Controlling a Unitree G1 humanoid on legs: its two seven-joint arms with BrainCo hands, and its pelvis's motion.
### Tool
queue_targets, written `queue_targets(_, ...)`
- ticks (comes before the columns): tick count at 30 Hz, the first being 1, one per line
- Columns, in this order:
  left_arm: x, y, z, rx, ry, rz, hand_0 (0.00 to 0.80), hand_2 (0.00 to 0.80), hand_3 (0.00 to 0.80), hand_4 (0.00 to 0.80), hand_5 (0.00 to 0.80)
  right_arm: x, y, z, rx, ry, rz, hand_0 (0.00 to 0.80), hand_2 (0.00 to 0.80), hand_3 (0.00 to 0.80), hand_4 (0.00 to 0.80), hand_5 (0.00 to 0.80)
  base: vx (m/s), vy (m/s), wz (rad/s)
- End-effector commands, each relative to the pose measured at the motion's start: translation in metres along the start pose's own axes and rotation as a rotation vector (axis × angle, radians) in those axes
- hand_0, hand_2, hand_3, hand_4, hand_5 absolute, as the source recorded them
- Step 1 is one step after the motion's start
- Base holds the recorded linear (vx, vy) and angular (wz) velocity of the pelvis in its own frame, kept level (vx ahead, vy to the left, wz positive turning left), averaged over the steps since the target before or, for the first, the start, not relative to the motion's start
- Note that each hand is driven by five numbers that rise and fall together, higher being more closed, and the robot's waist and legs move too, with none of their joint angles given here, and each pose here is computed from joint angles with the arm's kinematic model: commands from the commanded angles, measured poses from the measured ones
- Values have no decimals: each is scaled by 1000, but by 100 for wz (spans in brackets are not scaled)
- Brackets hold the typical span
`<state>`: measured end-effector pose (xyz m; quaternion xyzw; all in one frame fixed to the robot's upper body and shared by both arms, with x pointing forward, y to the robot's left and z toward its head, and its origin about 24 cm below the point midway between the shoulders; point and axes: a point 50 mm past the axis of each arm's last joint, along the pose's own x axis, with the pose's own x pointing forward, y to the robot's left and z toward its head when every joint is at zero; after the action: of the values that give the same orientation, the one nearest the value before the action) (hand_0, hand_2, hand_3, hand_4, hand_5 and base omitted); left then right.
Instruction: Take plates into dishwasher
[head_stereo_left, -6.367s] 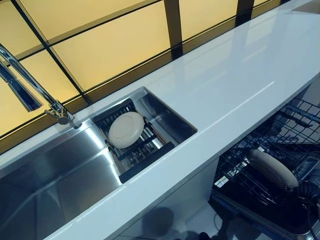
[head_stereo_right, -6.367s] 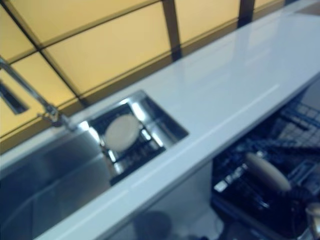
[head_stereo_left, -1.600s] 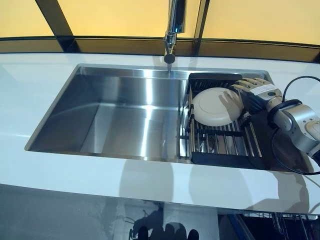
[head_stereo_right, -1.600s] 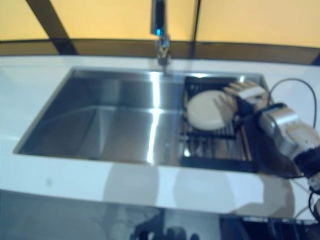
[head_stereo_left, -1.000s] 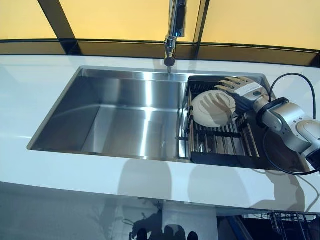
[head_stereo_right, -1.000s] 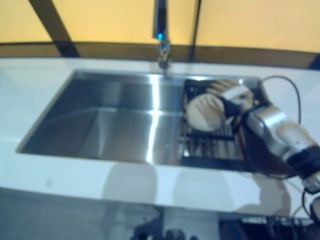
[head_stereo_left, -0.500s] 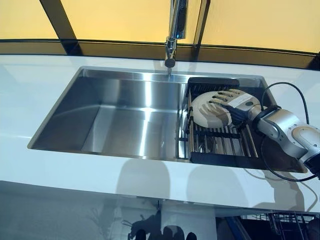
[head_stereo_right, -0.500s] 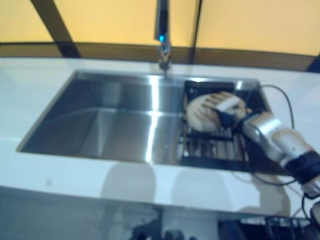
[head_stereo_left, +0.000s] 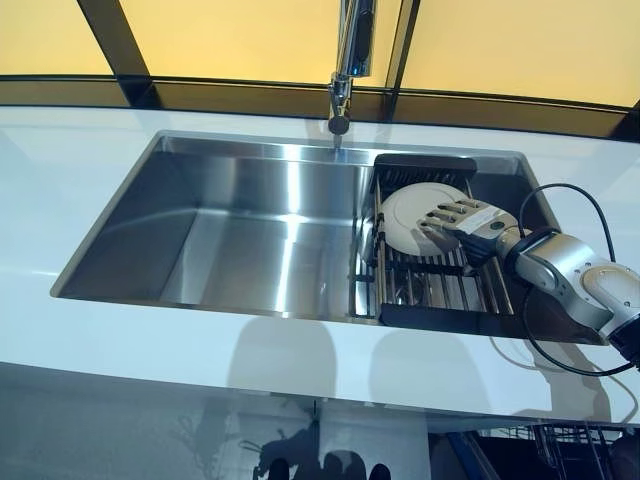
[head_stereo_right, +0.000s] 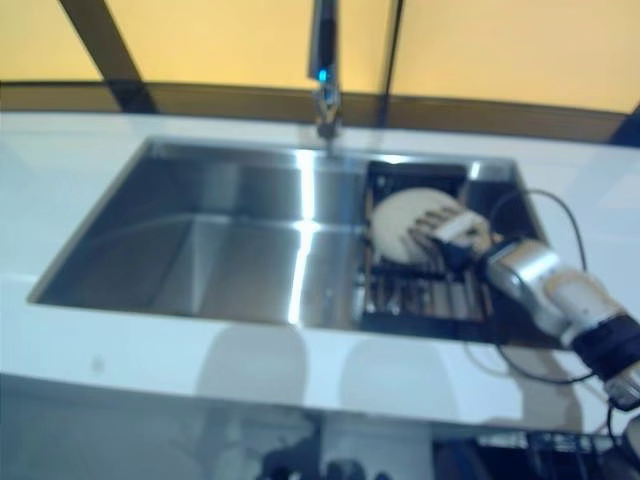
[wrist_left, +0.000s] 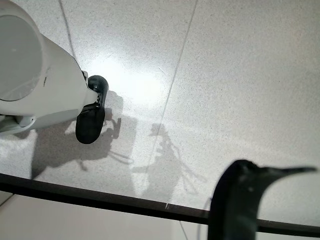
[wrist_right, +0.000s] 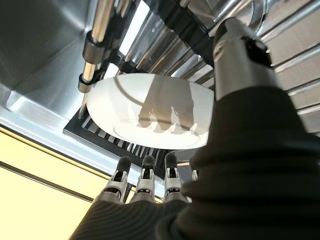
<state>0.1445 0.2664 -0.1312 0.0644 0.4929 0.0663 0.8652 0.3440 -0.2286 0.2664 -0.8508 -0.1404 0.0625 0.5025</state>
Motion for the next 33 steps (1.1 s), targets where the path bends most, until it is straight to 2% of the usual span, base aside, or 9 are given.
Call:
queue_targets(1,-1,8,-1,14,2,33,0,0,0,0,0,0,-16,-6,-32,34,-69,0,0,0,0,0,0,0,0)
queue_targets(21,-1,3,6,-5,-35,17,0,0,0,0,0,12,-32,-14,-18,122,-134,0,0,0,0,0,-3,2,0)
queue_targets(33,-1,-2,10,-10,-62,2,0,0,0,0,0,14,-57,-44,-100,324,-257,0,0,0,0,0,-4,4,2)
